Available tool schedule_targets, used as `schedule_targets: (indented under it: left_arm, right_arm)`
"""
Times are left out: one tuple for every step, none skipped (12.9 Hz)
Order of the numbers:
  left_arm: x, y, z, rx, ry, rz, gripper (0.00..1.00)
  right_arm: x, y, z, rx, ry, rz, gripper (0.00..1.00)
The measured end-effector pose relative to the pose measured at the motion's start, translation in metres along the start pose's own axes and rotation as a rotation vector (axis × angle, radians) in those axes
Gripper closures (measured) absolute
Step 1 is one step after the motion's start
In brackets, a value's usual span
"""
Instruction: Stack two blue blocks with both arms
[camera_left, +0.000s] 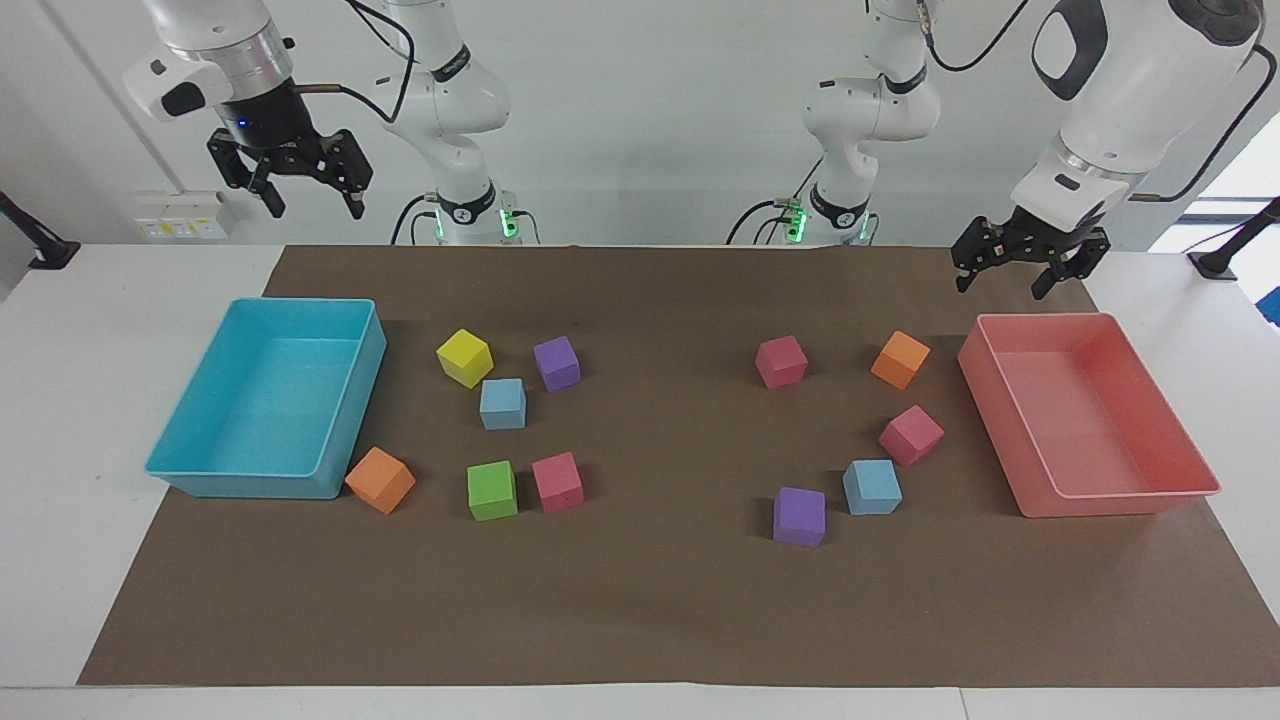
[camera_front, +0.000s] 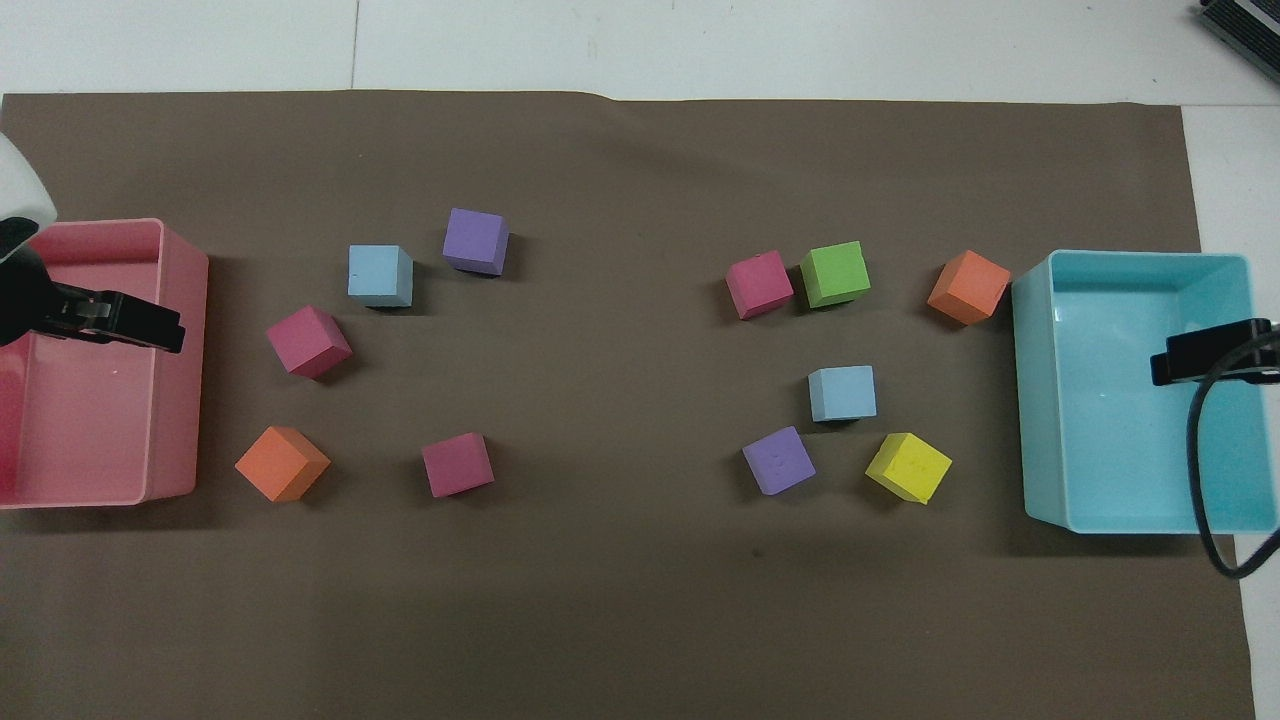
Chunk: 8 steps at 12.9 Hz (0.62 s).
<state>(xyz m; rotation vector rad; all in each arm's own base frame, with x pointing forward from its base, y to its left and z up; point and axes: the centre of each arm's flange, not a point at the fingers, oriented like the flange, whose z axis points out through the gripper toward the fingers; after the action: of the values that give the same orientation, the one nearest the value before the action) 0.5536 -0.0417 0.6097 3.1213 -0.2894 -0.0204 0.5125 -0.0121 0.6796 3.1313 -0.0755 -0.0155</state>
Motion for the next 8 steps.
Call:
schedule_targets:
  left_arm:
    - [0.0,-0.0003,0.0,0.0,0.0,-0.001,0.0]
    - [-0.0001,-0.0005,0.0,0.0,0.0,-0.001,0.0]
    - [0.0,-0.0006,-0.0001,0.0,0.001,-0.001,0.0]
    - [0.0,-0.0005,-0.0001,0.0,0.001,-0.001,0.0]
    - [0.0,-0.0005,-0.0001,0.0,0.001,-0.001,0.0]
    - [0.0,-0.0004,-0.0001,0.0,0.001,-0.001,0.0]
    - [0.0,-0.0004,-0.0001,0.0,0.001,-0.001,0.0]
    - [0.0,-0.0004,-0.0001,0.0,0.001,-0.001,0.0]
  right_arm:
    - [0.0,0.0011,0.0003,-0.009,0.0,0.001,0.0]
    - [0.0001,0.0012,0.0004,-0.011,-0.001,0.001,0.0]
    - [0.0001,0.0012,0.0004,-0.011,-0.001,0.001,0.0]
    - [0.0001,0.0012,0.0004,-0.01,-0.001,0.001,0.0]
    - [0.0,0.0012,0.0004,-0.01,-0.001,0.001,0.0]
    - [0.0,0.001,0.0003,-0.01,0.0,0.001,0.0]
    - [-0.0002,0.0004,0.0,-0.01,0.0,0.0,0.0]
    - [-0.0005,-0.0001,-0.0005,-0.01,0.001,-0.001,0.0]
